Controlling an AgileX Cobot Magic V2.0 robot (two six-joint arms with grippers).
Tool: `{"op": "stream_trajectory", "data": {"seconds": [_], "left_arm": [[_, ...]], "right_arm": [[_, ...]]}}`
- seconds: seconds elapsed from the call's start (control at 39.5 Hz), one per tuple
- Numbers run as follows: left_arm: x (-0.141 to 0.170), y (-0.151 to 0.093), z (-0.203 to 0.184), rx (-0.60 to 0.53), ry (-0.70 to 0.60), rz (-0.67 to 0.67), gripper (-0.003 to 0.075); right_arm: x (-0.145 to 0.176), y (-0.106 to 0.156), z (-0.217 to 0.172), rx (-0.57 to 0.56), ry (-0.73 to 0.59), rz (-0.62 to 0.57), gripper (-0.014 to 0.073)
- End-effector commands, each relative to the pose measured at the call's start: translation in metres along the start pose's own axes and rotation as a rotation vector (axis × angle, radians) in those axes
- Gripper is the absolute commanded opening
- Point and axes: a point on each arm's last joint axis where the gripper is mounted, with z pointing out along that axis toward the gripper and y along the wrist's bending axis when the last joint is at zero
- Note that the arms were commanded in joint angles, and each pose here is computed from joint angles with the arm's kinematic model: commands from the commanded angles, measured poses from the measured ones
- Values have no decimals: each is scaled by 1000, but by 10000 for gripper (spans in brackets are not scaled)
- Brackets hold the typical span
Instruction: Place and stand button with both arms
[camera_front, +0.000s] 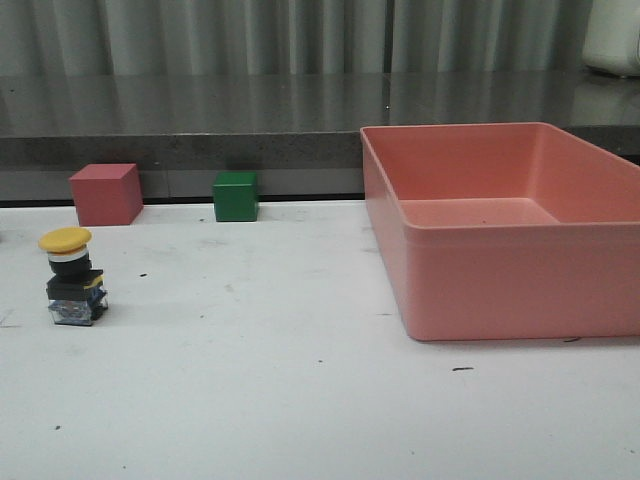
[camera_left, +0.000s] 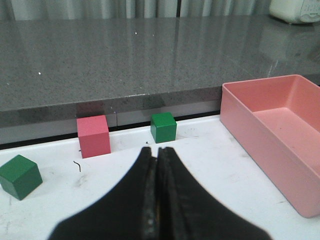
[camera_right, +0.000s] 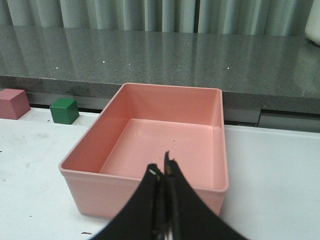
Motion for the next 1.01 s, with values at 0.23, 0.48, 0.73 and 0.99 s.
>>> {"op": "stream_trajectory", "data": {"seconds": [0.23,0.48,0.73,0.99], "left_arm": [[-18,1,-48,-4,-201,10,-20],[-19,1,-49,-3,-205,10,-20],[-19,1,-49,-3,-205,10,-20],[-17,0,-48,11,-210,-20,-20]], "right_arm": [[-16,0,-2,6,-103,-16,-70],[-16,0,-2,6,-103,-16,-70],[-16,0,-2,6,-103,-16,-70],[-16,0,-2,6,-103,-16,-70]]}}
